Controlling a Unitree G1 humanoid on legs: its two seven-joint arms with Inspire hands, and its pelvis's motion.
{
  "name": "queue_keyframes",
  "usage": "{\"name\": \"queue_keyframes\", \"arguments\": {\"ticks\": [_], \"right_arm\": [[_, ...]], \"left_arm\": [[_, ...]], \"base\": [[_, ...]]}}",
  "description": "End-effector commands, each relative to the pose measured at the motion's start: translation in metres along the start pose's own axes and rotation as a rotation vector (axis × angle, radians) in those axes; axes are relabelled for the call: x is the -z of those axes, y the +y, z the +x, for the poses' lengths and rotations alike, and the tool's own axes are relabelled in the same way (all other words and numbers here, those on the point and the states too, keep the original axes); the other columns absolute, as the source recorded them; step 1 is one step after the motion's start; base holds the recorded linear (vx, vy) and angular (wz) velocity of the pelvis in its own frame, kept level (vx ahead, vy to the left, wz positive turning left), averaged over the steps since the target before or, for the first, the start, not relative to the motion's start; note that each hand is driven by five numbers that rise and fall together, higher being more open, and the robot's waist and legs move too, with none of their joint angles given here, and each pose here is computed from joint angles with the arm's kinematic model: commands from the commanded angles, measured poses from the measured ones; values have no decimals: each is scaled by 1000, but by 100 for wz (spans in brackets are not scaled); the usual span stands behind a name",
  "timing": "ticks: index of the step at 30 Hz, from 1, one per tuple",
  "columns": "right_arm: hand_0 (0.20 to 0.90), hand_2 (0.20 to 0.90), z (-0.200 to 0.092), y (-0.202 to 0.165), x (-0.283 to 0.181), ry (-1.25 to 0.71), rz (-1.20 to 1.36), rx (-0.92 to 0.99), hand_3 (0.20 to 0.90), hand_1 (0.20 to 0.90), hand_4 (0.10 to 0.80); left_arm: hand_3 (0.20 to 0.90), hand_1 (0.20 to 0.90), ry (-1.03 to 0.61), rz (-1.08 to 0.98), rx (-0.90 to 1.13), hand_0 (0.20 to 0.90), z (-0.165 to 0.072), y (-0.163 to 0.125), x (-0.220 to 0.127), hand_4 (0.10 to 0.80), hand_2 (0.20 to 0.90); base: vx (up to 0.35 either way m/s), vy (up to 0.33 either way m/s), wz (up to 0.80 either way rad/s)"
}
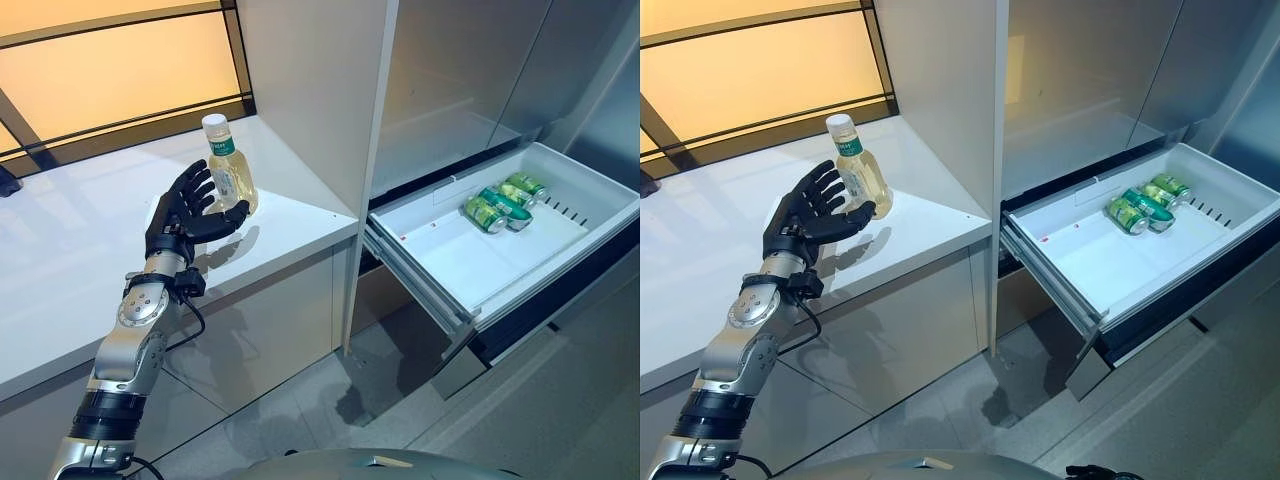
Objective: Put drinks into fridge and close the fridge
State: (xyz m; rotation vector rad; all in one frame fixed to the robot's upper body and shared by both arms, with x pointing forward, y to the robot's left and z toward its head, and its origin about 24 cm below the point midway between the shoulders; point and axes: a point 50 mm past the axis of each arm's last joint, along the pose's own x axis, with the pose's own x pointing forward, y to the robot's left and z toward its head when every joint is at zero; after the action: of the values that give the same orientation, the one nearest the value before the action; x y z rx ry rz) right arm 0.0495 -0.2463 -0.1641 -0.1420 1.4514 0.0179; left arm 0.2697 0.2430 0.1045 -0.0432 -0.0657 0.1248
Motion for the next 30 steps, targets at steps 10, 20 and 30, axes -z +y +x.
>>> {"name": "queue_keyframes", "arguments": {"ticks": [10, 20, 30], "right_arm": [[900, 900, 4, 26, -14, -15, -62, -84, 900, 900, 800], [900, 900, 4, 26, -15, -11, -74, -84, 900, 900, 800], [900, 900, 4, 25, -17, -10, -85, -83, 900, 900, 800]], "left_arm": [[900, 900, -314, -66, 43, 900, 35, -21, -78, 800, 900], [900, 900, -313, -91, 33, 900, 43, -25, -83, 800, 900], [900, 900, -276, -93, 31, 900, 54, -29, -85, 800, 900]], "base": [[4, -1, -1], [5, 0, -2], [1, 0, -1]]}}
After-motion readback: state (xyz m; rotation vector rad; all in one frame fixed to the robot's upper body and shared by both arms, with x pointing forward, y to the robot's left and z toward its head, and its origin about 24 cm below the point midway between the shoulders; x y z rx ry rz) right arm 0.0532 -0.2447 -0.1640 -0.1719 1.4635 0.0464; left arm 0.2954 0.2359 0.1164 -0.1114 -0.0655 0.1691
